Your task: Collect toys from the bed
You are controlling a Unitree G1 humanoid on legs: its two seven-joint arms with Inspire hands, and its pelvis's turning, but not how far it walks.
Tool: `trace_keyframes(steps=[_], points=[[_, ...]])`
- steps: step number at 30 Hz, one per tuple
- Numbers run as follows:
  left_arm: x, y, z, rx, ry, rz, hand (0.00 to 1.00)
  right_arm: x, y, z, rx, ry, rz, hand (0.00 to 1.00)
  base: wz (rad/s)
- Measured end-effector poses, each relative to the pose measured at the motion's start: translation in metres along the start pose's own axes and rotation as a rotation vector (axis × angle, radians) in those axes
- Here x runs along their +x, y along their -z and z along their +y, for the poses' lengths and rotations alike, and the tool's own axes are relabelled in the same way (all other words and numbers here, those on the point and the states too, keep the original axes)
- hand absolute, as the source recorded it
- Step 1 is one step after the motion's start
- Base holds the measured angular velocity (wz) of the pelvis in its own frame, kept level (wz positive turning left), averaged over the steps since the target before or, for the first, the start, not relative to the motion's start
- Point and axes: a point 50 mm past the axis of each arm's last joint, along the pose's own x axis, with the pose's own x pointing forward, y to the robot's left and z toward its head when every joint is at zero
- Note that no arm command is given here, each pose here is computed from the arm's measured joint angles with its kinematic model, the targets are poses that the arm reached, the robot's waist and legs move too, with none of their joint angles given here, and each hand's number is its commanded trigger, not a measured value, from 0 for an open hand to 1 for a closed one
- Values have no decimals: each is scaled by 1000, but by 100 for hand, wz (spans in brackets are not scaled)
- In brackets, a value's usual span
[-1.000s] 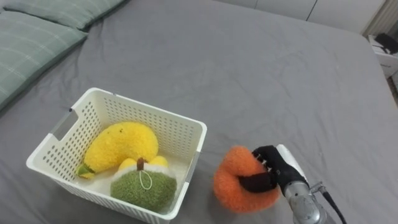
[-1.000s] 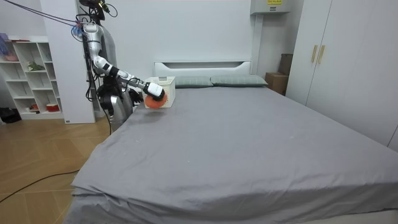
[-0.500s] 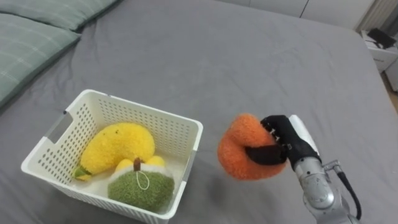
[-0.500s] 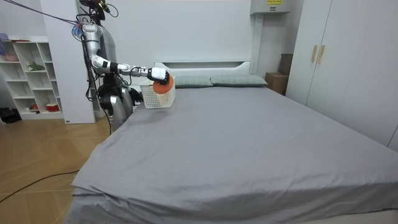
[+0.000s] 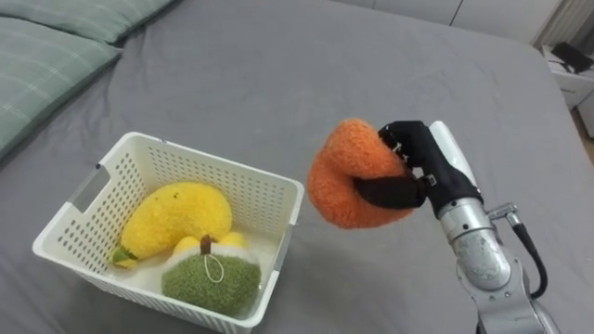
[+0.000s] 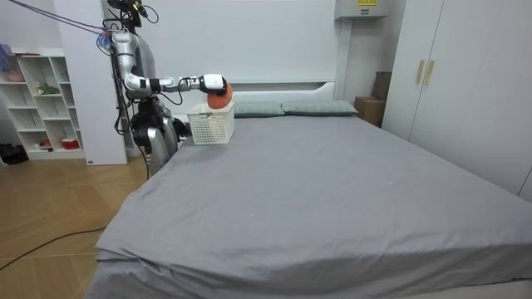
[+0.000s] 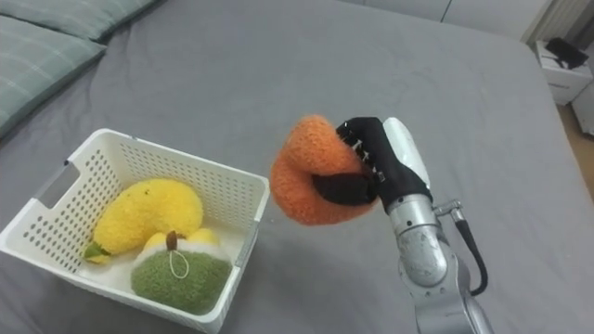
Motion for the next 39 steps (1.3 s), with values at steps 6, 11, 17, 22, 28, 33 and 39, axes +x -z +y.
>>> trace_keyframes(steps=[6, 11, 17, 22, 28, 33, 39], points=[[0, -1, 0, 0, 1, -2, 0, 4, -23, -5, 1, 3, -99, 100, 0], [1, -4, -1, 5, 3, -11, 0, 5, -43, 0, 4, -33, -183, 100, 0], [1, -5, 0, 6, 2, -14, 0, 9, -59, 15, -7, -149, -247, 100, 0], [1, -5, -1, 8, 5, -16, 0, 10, -63, 23, -9, -200, -265, 95, 3], [1, -10, -6, 33, 30, -25, 0, 7, -66, 38, -3, -274, -259, 74, 5], [3, -20, -7, 39, 51, -43, 0, 6, -72, 51, 8, -318, -276, 35, 6], [4, -22, -7, 51, 74, -47, 0, 6, -73, 65, 7, -377, -271, 0, 4]])
